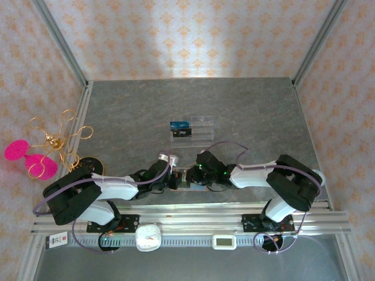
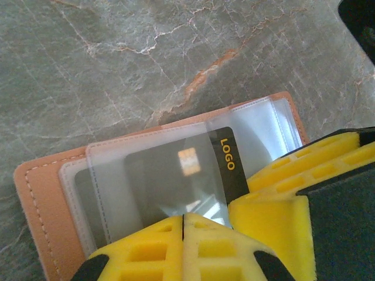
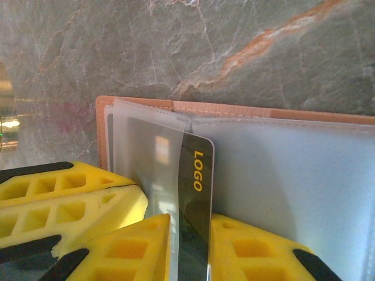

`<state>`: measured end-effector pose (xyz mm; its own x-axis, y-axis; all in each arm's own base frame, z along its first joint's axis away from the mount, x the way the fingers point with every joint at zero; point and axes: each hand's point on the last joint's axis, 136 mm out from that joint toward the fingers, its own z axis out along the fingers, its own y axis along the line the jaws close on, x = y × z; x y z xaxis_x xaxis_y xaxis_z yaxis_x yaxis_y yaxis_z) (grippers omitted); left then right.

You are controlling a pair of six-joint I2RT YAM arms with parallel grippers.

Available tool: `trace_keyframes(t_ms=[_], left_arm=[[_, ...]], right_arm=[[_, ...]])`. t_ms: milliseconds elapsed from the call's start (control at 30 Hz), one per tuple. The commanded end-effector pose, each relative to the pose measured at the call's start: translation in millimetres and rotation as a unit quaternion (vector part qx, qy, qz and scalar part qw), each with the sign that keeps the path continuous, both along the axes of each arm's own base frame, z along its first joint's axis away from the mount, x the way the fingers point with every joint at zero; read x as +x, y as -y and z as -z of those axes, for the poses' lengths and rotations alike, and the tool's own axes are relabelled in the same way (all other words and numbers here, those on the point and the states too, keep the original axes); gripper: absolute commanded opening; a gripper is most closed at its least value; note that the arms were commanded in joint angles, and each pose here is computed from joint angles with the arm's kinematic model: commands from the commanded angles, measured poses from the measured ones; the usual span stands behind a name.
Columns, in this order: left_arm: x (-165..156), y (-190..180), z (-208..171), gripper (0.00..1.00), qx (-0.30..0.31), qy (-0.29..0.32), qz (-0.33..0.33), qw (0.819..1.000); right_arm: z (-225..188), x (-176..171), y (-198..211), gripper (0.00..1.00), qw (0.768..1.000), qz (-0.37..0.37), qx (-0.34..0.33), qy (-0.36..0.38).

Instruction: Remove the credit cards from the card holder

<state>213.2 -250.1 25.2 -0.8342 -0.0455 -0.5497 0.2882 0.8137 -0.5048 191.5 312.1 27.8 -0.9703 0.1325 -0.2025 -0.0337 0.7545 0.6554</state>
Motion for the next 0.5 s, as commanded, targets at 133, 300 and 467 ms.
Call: trace_keyframes(t_ms=[133, 300, 467], left_arm=[[-27, -15, 38, 0.00, 0.052, -0.059, 0.023, 0.997], [-25, -18, 38, 0.00, 0.058, -0.059, 0.019, 0.996], [-21, -22, 35, 0.00, 0.057, -0.056, 0.014, 0.997]], right_arm=[[16, -7, 1, 0.21, 1.000, -0.019, -0.007, -0.022], [17, -4, 13, 0.00, 1.000, -0.001, -0.028, -0.012], [13, -4, 50, 0.00, 0.997, 0.041, -0.070, 0.012]])
